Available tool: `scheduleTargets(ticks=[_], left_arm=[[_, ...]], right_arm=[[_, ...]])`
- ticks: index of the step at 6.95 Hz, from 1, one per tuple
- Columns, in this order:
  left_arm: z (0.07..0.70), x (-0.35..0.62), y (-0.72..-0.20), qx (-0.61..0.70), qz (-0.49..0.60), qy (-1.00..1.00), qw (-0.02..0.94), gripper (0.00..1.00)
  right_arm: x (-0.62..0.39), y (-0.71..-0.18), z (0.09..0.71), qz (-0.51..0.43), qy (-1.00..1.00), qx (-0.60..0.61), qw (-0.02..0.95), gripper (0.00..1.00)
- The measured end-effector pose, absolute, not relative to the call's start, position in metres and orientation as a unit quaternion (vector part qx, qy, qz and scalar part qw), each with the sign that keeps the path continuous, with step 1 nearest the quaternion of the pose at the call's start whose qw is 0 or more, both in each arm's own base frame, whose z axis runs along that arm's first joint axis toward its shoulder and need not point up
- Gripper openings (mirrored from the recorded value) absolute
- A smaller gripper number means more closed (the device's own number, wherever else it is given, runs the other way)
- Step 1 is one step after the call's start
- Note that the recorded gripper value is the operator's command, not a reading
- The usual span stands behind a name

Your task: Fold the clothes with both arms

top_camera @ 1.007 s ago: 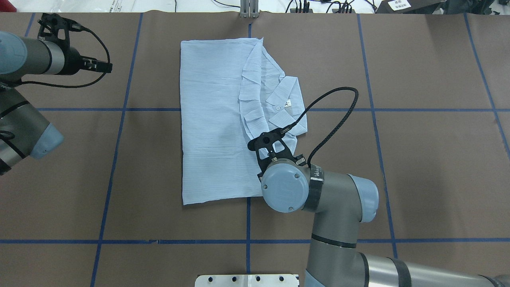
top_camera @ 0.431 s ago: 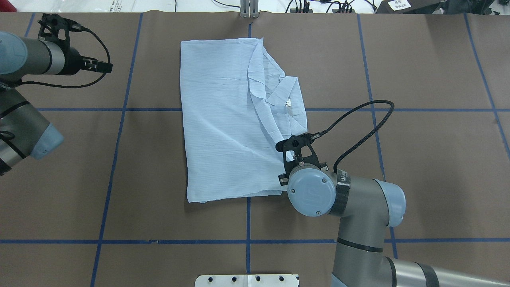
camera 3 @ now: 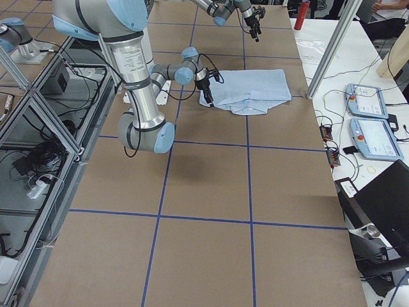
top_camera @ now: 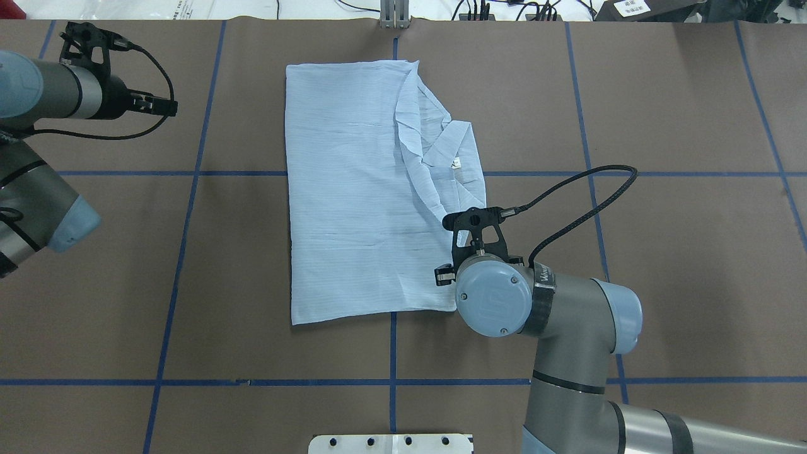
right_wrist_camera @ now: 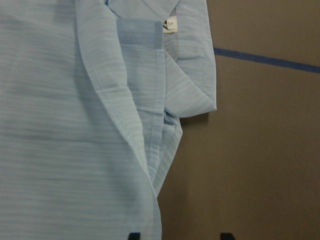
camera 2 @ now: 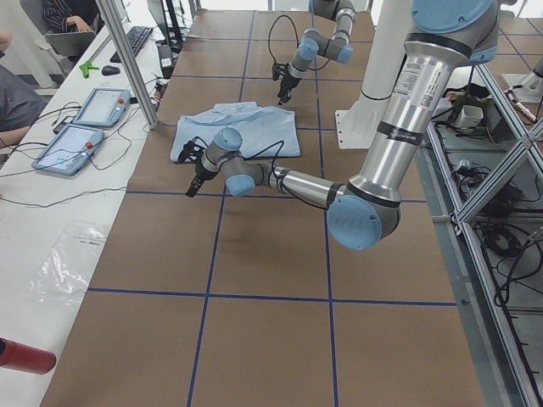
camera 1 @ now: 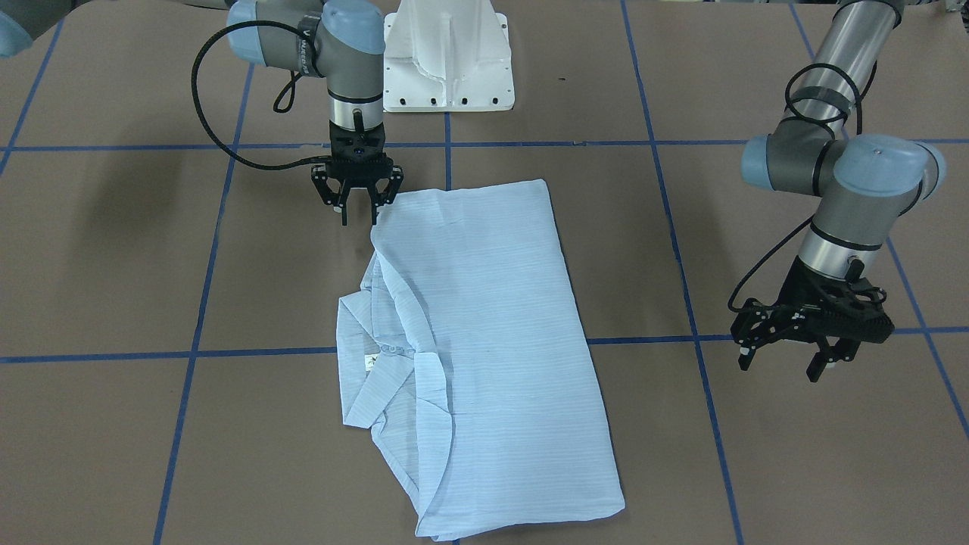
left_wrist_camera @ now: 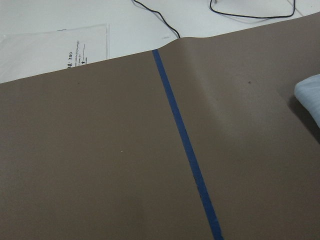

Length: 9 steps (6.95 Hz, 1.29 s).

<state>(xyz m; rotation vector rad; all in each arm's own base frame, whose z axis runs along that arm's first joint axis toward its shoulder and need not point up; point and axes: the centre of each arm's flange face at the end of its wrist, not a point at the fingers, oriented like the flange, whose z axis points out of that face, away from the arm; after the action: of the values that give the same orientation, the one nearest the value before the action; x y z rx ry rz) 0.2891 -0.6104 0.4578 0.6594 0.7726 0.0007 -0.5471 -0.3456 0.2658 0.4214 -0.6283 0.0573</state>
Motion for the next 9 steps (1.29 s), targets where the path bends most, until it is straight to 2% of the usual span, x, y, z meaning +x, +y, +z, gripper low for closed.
scheduleTargets(ticks=[2, 4, 9], left_arm=[[0.458, 0.29, -0.61, 0.316, 0.001, 0.37, 0.874, 1.0], [0.457, 0.29, -0.61, 0.316, 0.001, 0.37, 0.874, 1.0], [0.457, 0.29, -0.61, 0.316, 0.001, 0.37, 0.874, 1.0]], right_arm=[[-0.586, -0.386, 0.243, 0.048, -0.32, 0.217, 0.921, 1.0], [-0.625, -0.422, 0.246, 0.051, -0.314, 0.226, 0.921, 1.0], [-0.611, -0.475, 0.277, 0.013, -0.253, 0.24, 0.937, 1.0]])
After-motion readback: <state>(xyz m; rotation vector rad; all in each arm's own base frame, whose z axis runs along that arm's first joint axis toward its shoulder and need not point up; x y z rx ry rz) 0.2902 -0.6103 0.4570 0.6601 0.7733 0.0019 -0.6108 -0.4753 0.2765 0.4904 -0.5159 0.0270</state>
